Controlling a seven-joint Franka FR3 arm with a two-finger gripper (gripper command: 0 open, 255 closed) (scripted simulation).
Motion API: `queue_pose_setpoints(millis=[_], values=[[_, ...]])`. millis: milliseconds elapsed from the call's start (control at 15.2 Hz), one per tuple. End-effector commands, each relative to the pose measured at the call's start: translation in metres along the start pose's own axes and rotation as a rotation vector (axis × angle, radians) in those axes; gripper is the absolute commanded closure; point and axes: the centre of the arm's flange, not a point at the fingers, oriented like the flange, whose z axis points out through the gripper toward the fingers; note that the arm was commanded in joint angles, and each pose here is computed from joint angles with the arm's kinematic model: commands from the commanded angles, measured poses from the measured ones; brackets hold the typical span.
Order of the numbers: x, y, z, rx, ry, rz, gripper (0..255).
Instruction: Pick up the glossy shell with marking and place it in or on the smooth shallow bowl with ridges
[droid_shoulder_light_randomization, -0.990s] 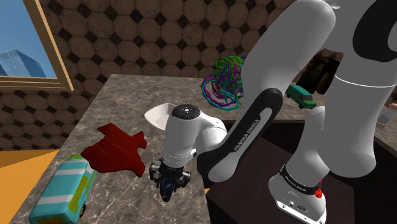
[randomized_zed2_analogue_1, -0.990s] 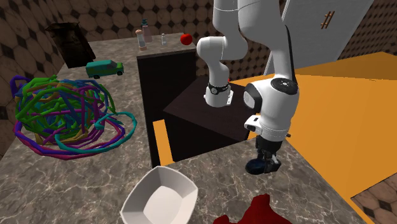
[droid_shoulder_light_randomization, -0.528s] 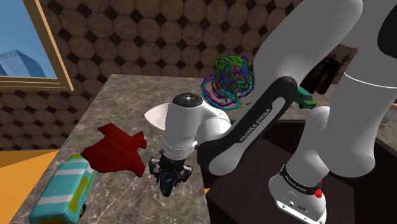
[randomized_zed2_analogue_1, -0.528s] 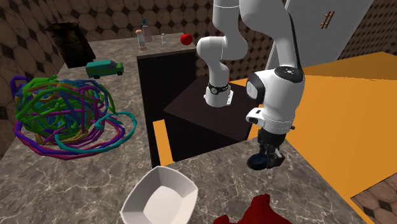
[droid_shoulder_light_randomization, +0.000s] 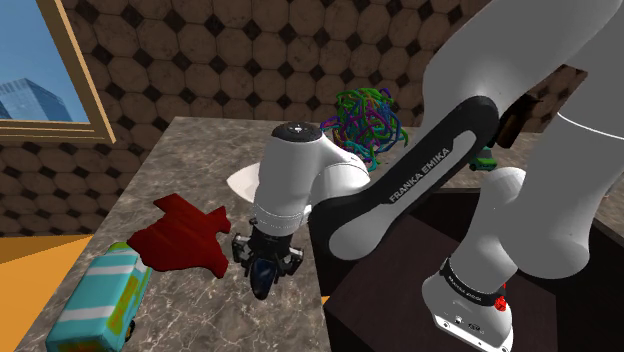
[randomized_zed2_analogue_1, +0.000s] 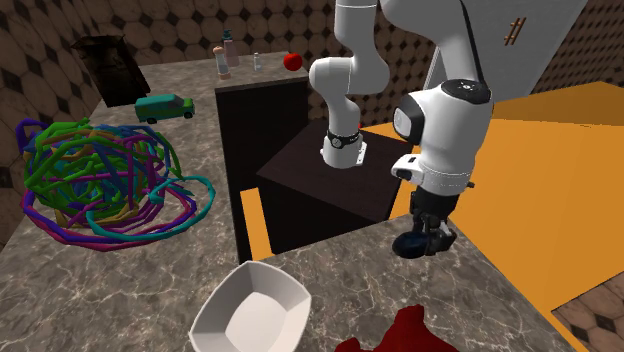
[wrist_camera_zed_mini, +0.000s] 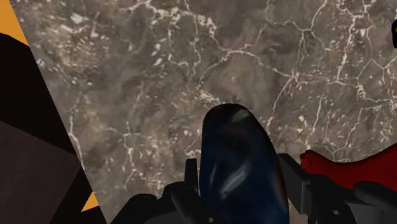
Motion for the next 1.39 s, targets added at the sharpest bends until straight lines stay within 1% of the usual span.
queue_pose_setpoints(millis=[0, 462, 1320], values=[[-0.001, -0.002, -0.01, 0.0, 0.0, 0.0, 255], [-0.003, -0.007, -0.045, 0.0, 0.0, 0.0, 255], [0.162, -0.052, -0.058, 0.0, 0.0, 0.0, 255]])
